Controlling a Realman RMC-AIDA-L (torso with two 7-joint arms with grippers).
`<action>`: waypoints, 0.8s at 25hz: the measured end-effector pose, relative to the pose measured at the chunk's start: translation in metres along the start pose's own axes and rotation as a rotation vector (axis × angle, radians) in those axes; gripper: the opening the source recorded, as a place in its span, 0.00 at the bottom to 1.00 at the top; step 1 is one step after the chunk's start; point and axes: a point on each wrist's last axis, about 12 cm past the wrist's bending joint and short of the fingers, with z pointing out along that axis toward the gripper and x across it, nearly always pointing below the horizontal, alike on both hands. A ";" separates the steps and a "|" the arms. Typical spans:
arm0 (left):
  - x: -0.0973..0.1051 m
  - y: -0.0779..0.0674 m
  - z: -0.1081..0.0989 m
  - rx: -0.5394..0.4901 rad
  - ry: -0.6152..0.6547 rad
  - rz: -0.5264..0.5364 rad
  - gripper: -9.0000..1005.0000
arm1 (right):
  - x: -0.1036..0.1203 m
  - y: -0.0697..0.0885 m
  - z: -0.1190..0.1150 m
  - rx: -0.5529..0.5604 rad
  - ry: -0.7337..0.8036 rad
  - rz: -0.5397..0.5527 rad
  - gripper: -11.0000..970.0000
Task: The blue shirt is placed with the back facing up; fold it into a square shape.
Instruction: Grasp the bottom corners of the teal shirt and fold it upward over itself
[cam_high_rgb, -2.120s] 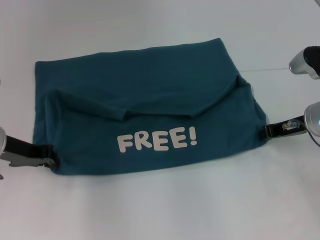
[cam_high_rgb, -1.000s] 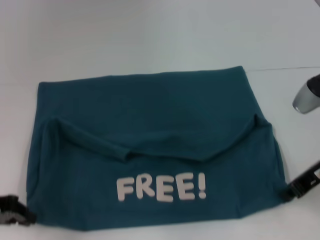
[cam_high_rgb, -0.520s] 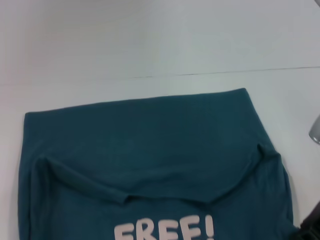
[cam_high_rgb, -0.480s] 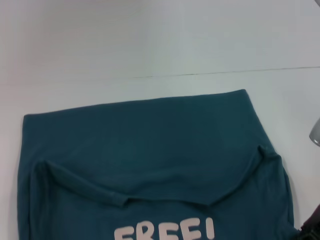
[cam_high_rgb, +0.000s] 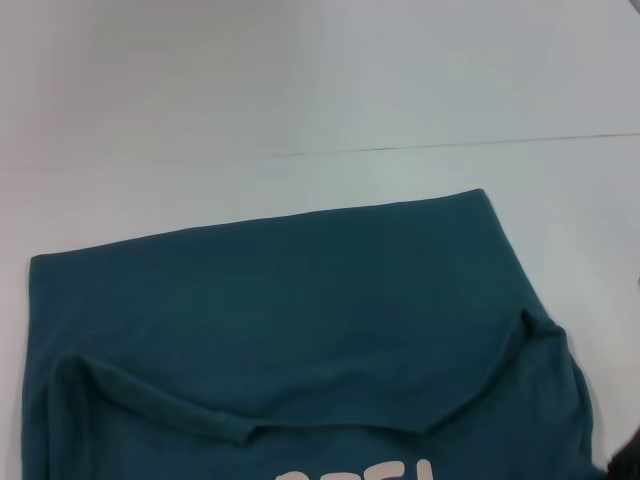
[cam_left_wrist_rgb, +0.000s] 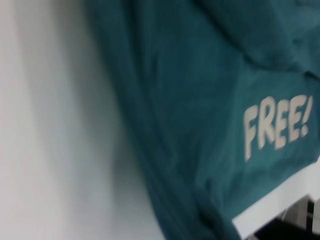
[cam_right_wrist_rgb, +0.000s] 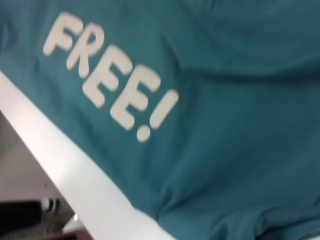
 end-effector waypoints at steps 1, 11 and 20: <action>-0.003 -0.001 -0.004 0.004 -0.018 0.009 0.08 | -0.001 -0.003 -0.005 0.006 -0.029 0.000 0.11; -0.038 -0.019 -0.062 0.124 -0.364 0.135 0.08 | -0.027 -0.033 -0.058 0.119 -0.402 0.068 0.11; -0.078 -0.024 -0.077 0.076 -0.656 0.202 0.08 | -0.069 -0.055 -0.081 0.299 -0.619 0.169 0.11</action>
